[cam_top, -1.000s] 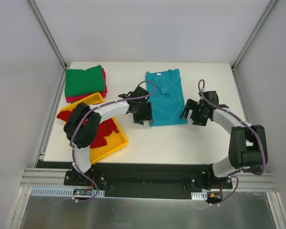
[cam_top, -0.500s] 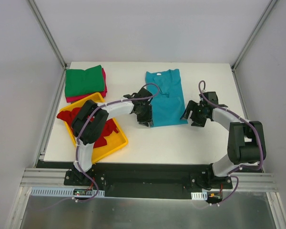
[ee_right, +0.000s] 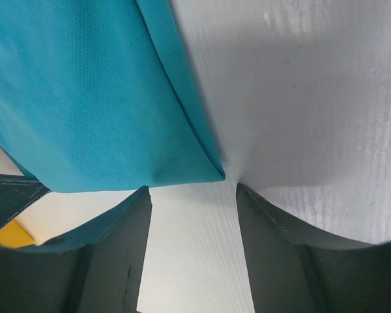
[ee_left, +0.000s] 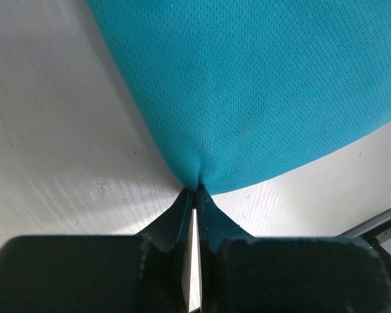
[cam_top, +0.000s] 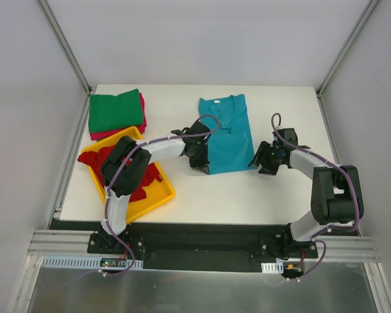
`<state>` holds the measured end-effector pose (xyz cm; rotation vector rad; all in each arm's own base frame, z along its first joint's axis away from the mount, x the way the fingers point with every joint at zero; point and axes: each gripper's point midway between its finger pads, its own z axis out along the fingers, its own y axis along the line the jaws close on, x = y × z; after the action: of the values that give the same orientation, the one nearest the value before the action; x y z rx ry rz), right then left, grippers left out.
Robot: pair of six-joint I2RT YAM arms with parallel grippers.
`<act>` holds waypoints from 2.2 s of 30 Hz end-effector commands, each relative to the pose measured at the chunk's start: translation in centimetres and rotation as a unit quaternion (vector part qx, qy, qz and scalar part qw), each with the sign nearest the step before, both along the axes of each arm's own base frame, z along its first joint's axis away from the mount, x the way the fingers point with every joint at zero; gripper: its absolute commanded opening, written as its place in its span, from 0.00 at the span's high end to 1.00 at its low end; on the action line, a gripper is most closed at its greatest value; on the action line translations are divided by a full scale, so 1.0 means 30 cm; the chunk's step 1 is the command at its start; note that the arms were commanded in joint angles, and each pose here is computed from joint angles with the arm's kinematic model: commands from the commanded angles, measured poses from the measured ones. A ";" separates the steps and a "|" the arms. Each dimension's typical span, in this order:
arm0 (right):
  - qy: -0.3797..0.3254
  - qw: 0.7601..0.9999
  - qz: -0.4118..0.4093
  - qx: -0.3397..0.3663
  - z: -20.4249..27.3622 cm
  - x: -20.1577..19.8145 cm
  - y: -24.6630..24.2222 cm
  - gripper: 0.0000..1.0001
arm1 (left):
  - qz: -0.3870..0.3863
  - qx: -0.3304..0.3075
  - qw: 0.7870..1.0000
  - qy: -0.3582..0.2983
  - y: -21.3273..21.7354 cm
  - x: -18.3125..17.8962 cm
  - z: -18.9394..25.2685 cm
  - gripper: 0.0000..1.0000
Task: Fold and stack the t-shirts
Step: Grab one side of the 2/3 rectangular tshirt with both arms, then fold the long partially folded tshirt into a neat square
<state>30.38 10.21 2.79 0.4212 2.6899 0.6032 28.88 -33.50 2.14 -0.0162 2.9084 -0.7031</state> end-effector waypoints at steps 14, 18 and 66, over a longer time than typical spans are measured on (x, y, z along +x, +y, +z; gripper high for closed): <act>-0.008 0.999 -0.013 -0.030 -0.036 0.040 -0.032 0.75 | 0.002 0.012 1.000 -0.024 0.019 -0.019 0.043 1.00; -0.004 1.000 -0.008 -0.025 -0.036 0.040 -0.024 0.78 | 0.002 0.013 0.999 -0.029 0.026 -0.019 0.051 1.00; -0.248 0.959 0.058 0.124 0.604 -0.311 0.122 0.99 | -0.093 -0.173 0.969 -0.152 0.141 -0.320 0.570 1.00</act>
<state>18.40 13.52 17.75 0.1667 2.2849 0.9447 17.11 -29.29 17.66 0.3477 2.5495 -1.1215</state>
